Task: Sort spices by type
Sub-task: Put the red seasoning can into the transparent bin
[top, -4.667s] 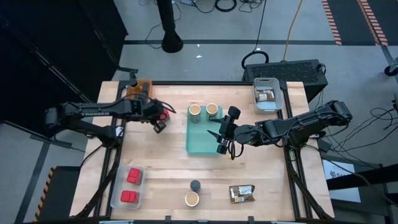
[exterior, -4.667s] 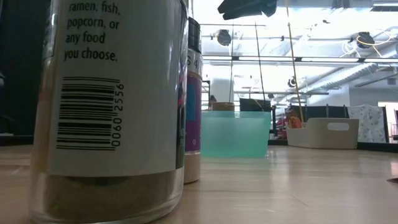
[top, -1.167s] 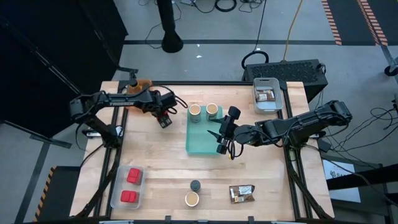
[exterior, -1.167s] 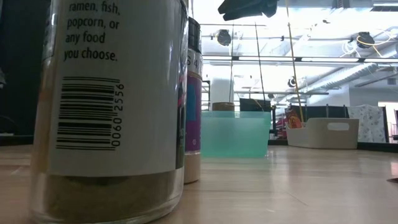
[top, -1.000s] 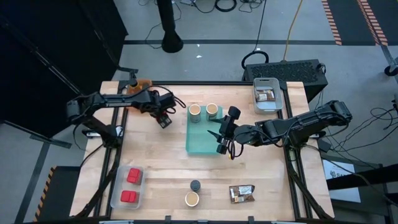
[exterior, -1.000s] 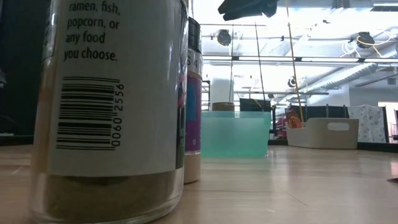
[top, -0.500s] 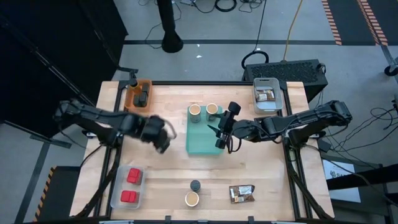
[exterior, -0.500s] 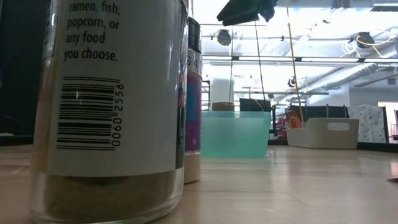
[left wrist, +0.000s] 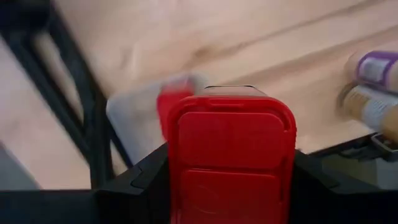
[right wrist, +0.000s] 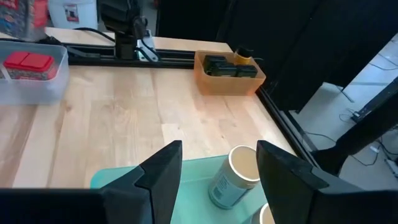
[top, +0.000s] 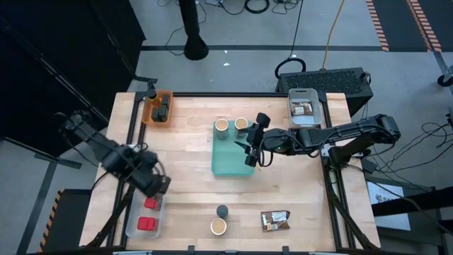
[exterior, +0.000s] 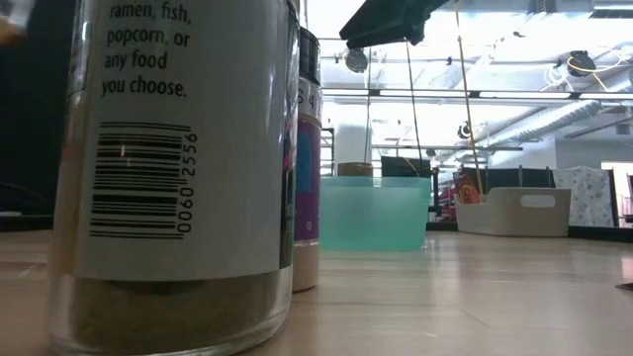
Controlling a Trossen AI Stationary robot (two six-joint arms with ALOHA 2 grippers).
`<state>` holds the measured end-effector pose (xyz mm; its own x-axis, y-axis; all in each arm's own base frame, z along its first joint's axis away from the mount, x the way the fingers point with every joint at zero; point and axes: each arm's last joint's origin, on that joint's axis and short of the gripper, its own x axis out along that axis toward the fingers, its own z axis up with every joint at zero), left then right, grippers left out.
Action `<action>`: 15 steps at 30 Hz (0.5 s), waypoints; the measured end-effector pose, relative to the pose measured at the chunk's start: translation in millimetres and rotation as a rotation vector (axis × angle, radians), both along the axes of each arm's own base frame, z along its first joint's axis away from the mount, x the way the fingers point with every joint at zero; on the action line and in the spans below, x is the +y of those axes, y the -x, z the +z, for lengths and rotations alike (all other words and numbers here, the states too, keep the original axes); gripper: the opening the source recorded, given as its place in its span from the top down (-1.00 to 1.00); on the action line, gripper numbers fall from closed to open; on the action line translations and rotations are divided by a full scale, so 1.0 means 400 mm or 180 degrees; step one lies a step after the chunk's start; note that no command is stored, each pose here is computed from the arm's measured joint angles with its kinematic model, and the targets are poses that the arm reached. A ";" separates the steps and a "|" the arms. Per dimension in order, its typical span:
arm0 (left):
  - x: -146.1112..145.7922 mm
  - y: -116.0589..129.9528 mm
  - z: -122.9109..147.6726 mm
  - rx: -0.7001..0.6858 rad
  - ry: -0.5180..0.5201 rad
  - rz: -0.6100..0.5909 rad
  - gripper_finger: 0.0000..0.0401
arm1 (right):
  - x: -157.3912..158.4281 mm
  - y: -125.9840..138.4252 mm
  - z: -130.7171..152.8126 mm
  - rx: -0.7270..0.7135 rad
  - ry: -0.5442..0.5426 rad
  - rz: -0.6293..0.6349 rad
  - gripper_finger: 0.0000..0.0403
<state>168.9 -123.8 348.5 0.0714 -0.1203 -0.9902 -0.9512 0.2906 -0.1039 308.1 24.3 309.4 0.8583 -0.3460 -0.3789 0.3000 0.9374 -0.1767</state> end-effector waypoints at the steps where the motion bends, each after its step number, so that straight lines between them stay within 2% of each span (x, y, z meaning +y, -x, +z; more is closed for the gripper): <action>1: -0.015 0.009 -0.002 0.0061 0.0010 0.0056 -0.07 | 0.000 0.000 0.000 0.0004 0.0003 0.0001 0.06; 6: -0.100 0.046 -0.032 0.0371 -0.0097 0.0246 -0.07 | 0.000 0.000 0.000 0.0016 0.0026 0.0015 0.06; 9: -0.149 0.067 -0.053 0.0619 -0.0107 0.0215 -0.07 | 0.000 0.000 0.000 0.0014 0.0023 0.0015 0.06; 12: -0.184 0.093 -0.068 0.0714 -0.0209 0.0311 -0.07 | 0.000 0.000 0.000 0.0001 -0.0002 0.0006 0.06; 15: -0.207 0.102 -0.086 0.0843 -0.0268 0.0228 -0.07 | 0.000 0.000 0.000 -0.0007 -0.0015 0.0003 0.06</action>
<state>128.3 -206.6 314.3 -0.1857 -0.0408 -0.9818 -0.9604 0.2188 0.1725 308.1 24.5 309.4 0.8594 -0.3435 -0.3787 0.2995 0.9385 -0.1717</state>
